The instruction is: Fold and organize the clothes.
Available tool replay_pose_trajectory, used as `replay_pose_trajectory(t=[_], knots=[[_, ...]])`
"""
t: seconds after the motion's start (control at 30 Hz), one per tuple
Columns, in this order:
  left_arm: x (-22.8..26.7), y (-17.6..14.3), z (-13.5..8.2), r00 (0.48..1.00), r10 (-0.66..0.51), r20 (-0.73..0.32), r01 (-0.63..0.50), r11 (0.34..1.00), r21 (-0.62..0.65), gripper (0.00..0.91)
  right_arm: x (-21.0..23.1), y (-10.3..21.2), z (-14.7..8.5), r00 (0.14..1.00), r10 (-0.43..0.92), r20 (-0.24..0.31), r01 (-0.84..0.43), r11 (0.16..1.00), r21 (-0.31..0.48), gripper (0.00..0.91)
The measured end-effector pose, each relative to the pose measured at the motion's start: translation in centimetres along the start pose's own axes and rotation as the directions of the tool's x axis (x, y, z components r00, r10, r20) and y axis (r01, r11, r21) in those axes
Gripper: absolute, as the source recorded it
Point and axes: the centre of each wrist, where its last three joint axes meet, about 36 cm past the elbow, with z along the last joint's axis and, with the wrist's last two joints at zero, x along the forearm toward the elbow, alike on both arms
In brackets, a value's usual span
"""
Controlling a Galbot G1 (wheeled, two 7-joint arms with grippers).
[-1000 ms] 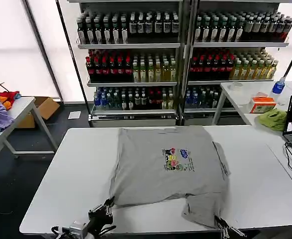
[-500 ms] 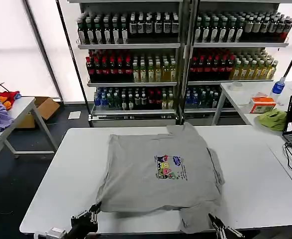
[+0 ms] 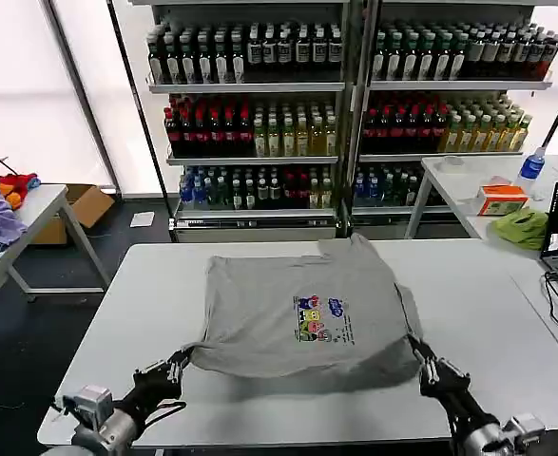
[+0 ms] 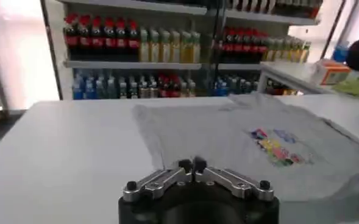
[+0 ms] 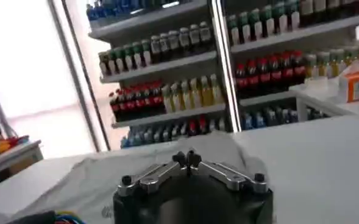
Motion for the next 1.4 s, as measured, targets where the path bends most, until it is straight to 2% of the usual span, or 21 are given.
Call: replay_pose_trajectory(t=[0.23, 0.3, 0.33, 0.37, 0.6, 0.83, 1.0, 1.27, 1.3, 1.33, 1.37, 1.4], knots=[[-3.9, 2.8, -0.1, 0.999, 0.045, 0.001, -0.045, 0.999, 0.027, 0.01, -5.1, -1.4, 0.3, 1.0, 0.023, -0.011, -0.023, 1.0, 0.003, 0.0], [-5.2, 3.6, -0.1, 0.999, 0.054, 0.002, -0.054, 0.998, 0.038, 0.141, -6.5, -1.7, 0.6, 0.999, 0.024, -0.028, -0.024, 1.0, 0.012, 0.0], [-5.8, 4.0, 0.0, 0.998, 0.057, 0.002, -0.057, 0.997, 0.044, 0.907, -7.2, -1.7, 0.8, 0.999, 0.023, -0.035, -0.023, 1.0, 0.017, 0.897], [-6.5, 4.4, 0.0, 0.998, 0.057, 0.0, -0.057, 0.997, 0.049, 0.907, -7.8, -1.7, 0.9, 0.999, 0.023, -0.041, -0.022, 1.0, 0.022, 0.907], [-10.0, 6.8, 0.0, 0.999, 0.033, -0.004, -0.032, 0.997, 0.073, 0.907, -10.2, -2.0, 1.4, 0.996, 0.034, -0.081, -0.029, 0.998, 0.056, 0.907], [-10.5, 7.9, 0.0, 1.0, -0.013, 0.006, 0.012, 0.997, 0.073, 0.907, -9.7, -1.9, 1.7, 0.988, 0.105, -0.111, -0.094, 0.99, 0.105, 0.907], [-9.6, 6.4, 1.4, 0.999, -0.029, -0.013, 0.03, 0.997, 0.065, 0.907, -7.7, -1.4, 2.3, 0.976, 0.173, -0.132, -0.155, 0.979, 0.134, 0.907], [-8.2, 3.1, 4.5, 0.996, -0.042, -0.076, 0.045, 0.998, 0.044, 0.907, -5.5, -0.4, 4.1, 0.954, 0.221, -0.204, -0.192, 0.969, 0.153, 0.907], [-8.2, 2.8, 4.8, 0.996, -0.043, -0.083, 0.047, 0.998, 0.044, 0.907, -5.3, -0.2, 4.2, 0.952, 0.223, -0.21, -0.193, 0.969, 0.152, 0.736], [-8.2, 2.6, 5.0, 0.995, -0.045, -0.087, 0.049, 0.998, 0.044, 0.907, -5.2, -0.1, 4.3, 0.95, 0.225, -0.215, -0.195, 0.969, 0.151, 0.453], [-8.2, 2.4, 5.2, 0.995, -0.044, -0.09, 0.048, 0.998, 0.044, 0.907, -5.2, 0.1, 4.5, 0.949, 0.225, -0.222, -0.195, 0.97, 0.149, 0.101], [-8.2, 2.2, 5.3, 0.995, -0.044, -0.093, 0.048, 0.998, 0.044, 0.907, -5.1, 0.2, 4.7, 0.948, 0.223, -0.227, -0.193, 0.97, 0.146, 0.0]])
